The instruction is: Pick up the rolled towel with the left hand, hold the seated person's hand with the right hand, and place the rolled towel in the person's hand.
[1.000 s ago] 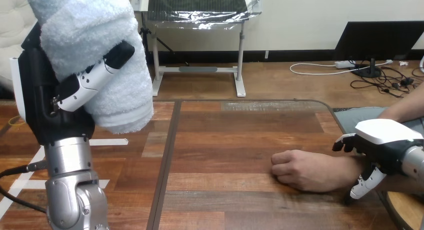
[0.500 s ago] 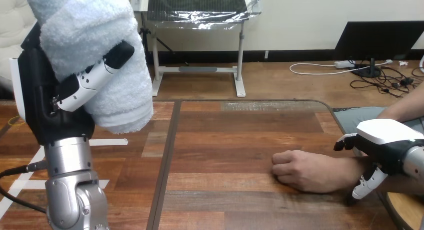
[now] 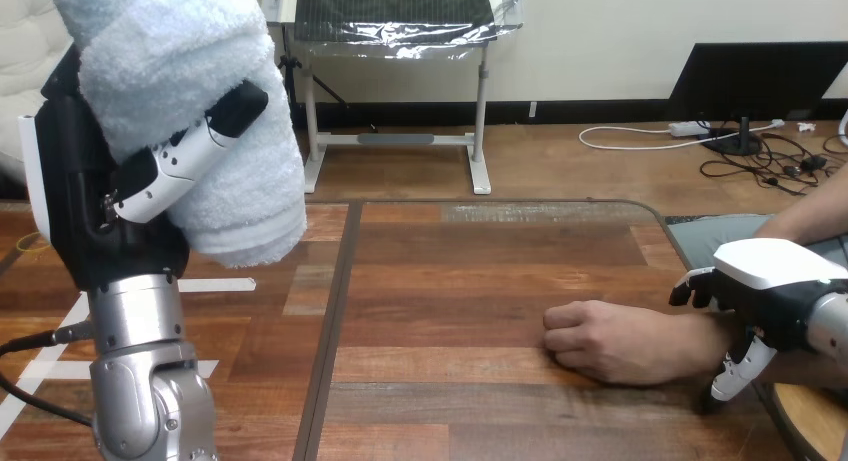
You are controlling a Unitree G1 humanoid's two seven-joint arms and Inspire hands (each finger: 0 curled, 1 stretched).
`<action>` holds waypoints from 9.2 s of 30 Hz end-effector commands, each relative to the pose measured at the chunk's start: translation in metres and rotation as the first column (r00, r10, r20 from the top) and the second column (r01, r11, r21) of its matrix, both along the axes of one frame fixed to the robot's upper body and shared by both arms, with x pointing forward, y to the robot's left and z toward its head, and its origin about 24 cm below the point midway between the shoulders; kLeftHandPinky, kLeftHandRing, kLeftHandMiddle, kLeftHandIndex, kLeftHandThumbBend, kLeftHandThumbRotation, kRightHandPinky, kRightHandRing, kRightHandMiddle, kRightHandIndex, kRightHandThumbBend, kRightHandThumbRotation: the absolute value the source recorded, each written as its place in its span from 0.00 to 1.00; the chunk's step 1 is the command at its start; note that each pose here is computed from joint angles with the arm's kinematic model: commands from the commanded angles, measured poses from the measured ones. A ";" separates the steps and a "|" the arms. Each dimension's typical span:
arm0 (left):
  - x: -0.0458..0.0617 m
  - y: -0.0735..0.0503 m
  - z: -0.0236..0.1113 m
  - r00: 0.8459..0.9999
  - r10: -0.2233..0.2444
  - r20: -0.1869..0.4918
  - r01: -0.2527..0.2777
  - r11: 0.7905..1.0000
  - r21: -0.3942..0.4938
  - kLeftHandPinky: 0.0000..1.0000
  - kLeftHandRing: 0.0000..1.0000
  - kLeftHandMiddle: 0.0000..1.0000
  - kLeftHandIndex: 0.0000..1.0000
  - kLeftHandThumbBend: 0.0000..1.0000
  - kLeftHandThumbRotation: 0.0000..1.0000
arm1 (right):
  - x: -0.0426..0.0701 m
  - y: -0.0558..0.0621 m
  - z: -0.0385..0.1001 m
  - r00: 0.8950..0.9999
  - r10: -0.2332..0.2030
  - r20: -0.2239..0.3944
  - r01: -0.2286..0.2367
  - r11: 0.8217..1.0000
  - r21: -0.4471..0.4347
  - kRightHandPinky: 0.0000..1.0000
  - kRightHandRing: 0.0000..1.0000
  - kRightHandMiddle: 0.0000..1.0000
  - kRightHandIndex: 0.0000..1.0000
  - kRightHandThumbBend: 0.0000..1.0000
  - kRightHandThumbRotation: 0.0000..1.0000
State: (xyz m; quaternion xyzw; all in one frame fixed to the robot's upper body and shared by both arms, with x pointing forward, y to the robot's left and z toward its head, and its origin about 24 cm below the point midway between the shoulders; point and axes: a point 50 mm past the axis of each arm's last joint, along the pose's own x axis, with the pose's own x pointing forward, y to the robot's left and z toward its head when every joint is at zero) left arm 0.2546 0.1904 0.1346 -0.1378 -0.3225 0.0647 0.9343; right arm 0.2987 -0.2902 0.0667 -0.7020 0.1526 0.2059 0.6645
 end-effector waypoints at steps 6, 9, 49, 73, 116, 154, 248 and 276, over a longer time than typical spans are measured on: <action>-0.001 -0.005 0.024 0.994 -0.015 0.105 0.016 1.000 -0.006 0.22 0.27 0.34 0.38 0.53 0.00 | 0.005 -0.008 0.014 0.998 -0.037 0.043 0.037 0.999 -0.017 0.57 0.74 0.79 0.80 1.00 0.15; -0.001 -0.005 0.024 0.994 -0.014 0.106 0.014 1.000 0.000 0.22 0.27 0.34 0.38 0.53 0.00 | 0.005 -0.009 0.013 0.998 -0.037 0.043 0.037 0.999 -0.016 0.57 0.73 0.79 0.80 1.00 0.15; -0.001 -0.005 0.022 0.995 -0.015 0.102 0.014 1.000 0.010 0.22 0.28 0.34 0.38 0.53 0.00 | 0.004 -0.010 0.014 0.999 -0.037 0.035 0.038 0.999 -0.023 0.58 0.75 0.80 0.80 1.00 0.18; 0.000 -0.006 0.022 0.994 -0.021 0.104 0.020 1.000 0.013 0.22 0.28 0.34 0.38 0.54 0.00 | 0.004 -0.011 0.018 0.999 -0.033 0.019 0.033 0.999 -0.013 0.60 0.78 0.82 0.82 1.00 0.30; 0.000 -0.005 0.024 0.994 -0.019 0.111 0.018 1.000 0.013 0.22 0.27 0.34 0.38 0.54 0.00 | 0.005 -0.009 0.019 0.999 -0.027 0.021 0.027 0.999 -0.024 0.61 0.78 0.82 0.82 1.00 0.26; 0.000 -0.006 0.023 0.994 -0.019 0.108 0.018 1.000 0.015 0.21 0.27 0.34 0.38 0.52 0.00 | 0.004 -0.009 0.018 0.999 -0.032 0.013 0.032 0.999 -0.027 0.59 0.78 0.82 0.83 1.00 0.26; 0.000 -0.007 0.023 0.994 -0.022 0.107 0.022 1.000 0.004 0.21 0.27 0.33 0.38 0.52 0.00 | 0.004 -0.011 0.017 0.998 -0.037 0.043 0.039 0.999 -0.033 0.57 0.77 0.81 0.80 0.98 0.22; -0.001 -0.006 0.023 0.994 -0.013 0.105 0.012 1.000 0.007 0.22 0.27 0.33 0.38 0.54 0.00 | 0.005 -0.010 0.018 0.999 -0.024 0.043 0.025 0.999 -0.031 0.54 0.76 0.80 0.80 0.94 0.25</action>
